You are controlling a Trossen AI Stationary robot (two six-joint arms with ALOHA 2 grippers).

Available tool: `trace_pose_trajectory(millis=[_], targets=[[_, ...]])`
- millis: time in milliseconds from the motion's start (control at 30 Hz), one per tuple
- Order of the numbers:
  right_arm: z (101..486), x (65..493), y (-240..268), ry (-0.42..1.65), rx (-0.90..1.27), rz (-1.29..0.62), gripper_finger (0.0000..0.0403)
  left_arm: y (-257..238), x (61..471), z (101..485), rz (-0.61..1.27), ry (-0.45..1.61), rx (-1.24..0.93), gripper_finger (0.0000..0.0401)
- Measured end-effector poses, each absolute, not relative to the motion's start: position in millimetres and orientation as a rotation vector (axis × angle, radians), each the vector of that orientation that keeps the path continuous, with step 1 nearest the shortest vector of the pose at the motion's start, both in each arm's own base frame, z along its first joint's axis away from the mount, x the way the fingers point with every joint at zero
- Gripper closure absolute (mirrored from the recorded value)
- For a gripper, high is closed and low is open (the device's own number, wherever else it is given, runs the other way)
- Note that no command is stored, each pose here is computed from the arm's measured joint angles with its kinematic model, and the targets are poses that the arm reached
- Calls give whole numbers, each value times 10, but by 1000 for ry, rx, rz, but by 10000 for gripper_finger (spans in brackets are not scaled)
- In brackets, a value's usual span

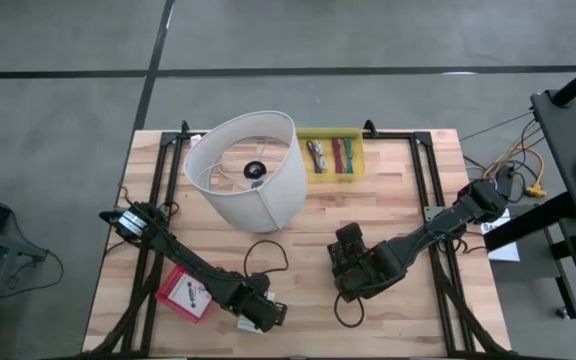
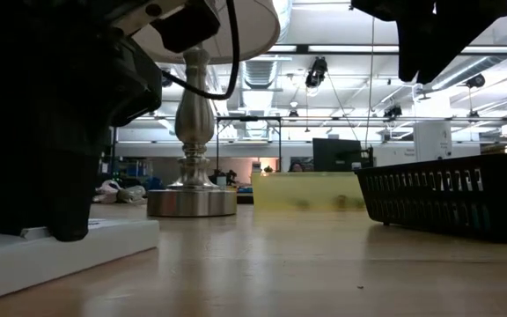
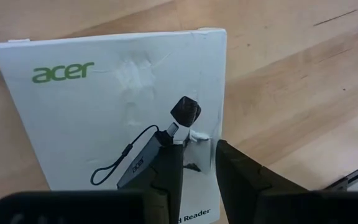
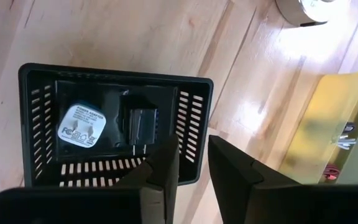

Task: Pick and place items into bin
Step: Put the white box into the red bin

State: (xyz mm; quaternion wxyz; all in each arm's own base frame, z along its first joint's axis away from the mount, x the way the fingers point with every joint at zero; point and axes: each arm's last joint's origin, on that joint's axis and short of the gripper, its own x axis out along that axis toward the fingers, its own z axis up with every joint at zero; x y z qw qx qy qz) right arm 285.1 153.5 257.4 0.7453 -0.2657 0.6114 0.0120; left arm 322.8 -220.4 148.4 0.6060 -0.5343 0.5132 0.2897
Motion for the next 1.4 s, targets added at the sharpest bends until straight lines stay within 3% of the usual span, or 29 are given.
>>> trace_pose_trajectory(millis=[300,833,933,1200,1400], targets=[[2574,2851,1536,1337,-581,26,339,-2186,3213,1753,620,1139,-1202,332],[2575,2851,1536,1337,-581,26,336,-2218,3266,1683,398,1143,-1094,327],[2575,2851,1536,1337,-581,26,333,-2205,3259,1666,400,1148,-1082,303],[2575,2850,1537,1337,-581,26,333,-2193,3241,1650,335,1169,-1013,191],[2575,2850,1537,1337,-585,29,340,-2140,3159,1529,366,1195,-991,180]])
